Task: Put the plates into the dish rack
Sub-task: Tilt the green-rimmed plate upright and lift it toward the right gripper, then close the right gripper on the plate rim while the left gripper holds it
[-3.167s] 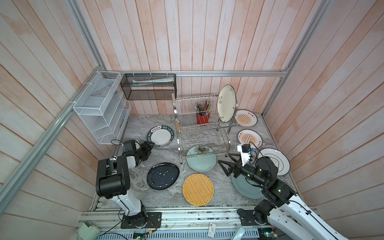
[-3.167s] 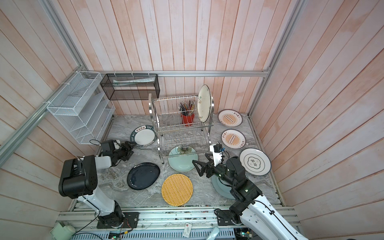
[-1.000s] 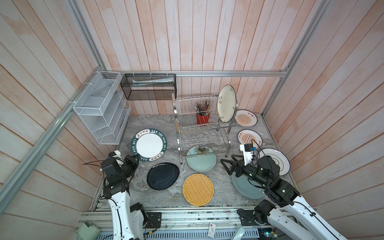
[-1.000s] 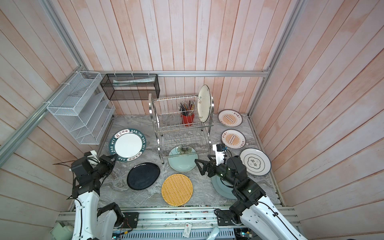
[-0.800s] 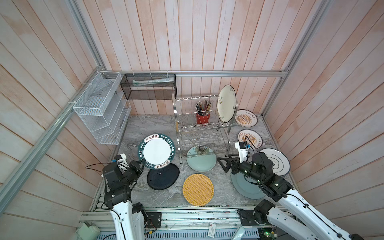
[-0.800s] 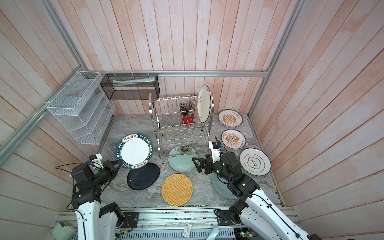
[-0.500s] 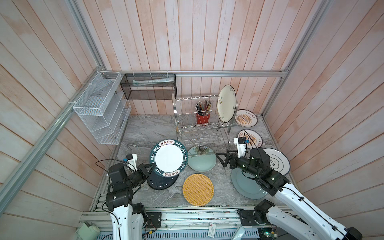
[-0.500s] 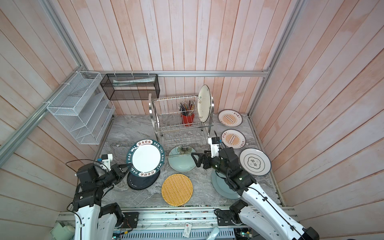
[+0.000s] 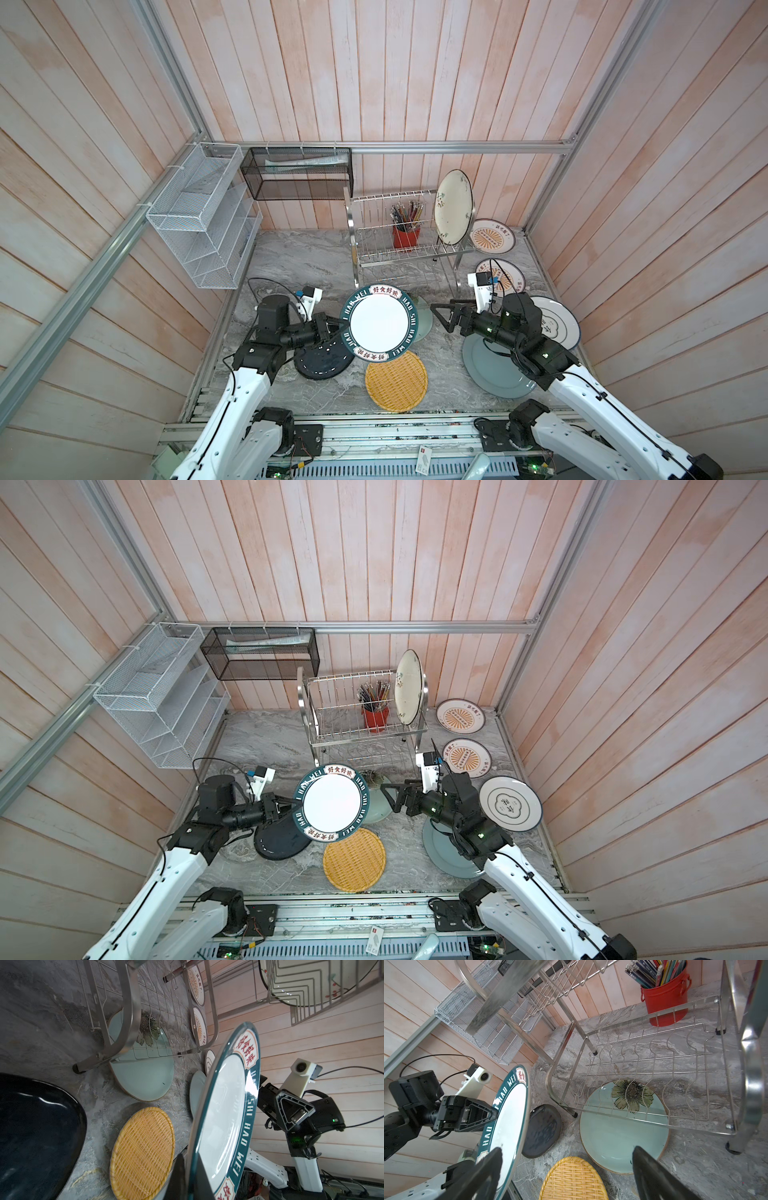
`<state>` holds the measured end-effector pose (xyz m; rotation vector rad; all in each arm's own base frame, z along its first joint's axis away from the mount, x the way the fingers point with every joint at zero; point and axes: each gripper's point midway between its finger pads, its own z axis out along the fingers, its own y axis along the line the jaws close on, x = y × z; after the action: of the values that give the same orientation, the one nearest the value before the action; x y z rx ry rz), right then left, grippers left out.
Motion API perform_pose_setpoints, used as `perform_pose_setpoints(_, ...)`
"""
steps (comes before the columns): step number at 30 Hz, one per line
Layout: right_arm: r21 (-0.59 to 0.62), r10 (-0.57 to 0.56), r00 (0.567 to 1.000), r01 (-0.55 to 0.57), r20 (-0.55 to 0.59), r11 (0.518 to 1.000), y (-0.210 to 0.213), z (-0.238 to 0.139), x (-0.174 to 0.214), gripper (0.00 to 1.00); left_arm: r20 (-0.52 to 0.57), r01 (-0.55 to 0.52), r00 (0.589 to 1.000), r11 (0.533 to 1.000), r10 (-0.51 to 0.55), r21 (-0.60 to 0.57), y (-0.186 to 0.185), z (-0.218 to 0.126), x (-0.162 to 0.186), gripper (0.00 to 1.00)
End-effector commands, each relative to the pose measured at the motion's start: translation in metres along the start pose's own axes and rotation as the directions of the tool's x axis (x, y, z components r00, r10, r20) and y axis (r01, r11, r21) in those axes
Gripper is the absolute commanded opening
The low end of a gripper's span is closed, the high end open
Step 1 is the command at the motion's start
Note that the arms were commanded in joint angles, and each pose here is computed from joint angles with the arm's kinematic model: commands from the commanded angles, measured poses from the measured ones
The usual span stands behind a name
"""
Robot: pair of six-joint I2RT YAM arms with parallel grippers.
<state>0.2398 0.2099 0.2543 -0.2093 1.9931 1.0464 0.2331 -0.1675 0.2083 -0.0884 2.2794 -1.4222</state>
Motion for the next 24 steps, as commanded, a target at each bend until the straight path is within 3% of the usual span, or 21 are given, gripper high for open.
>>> perform_pose_setpoints(1,-0.015,0.024,1.0,-0.024,0.007,1.0,0.006,-0.002,-0.007,0.97,0.062,-0.1,0.993,0.993,0.096,0.055,-0.022,0.005,-0.032,0.0)
perform_pose_setpoints(11,-0.079,0.15,0.988,-0.153,-0.041,0.985,0.004,0.026,0.005,0.91,0.019,-0.164,0.986,0.983,0.163,0.082,-0.022,0.024,-0.049,0.0)
perform_pose_setpoints(17,-0.109,0.159,0.986,-0.165,-0.058,0.98,0.017,0.043,0.009,0.86,0.013,-0.188,0.982,0.98,0.187,0.064,-0.011,0.03,-0.044,0.0)
perform_pose_setpoints(24,-0.071,0.174,0.981,-0.18,-0.08,0.981,0.019,0.057,0.019,0.66,0.024,-0.213,0.977,0.976,0.212,0.04,-0.01,0.027,-0.038,0.0)
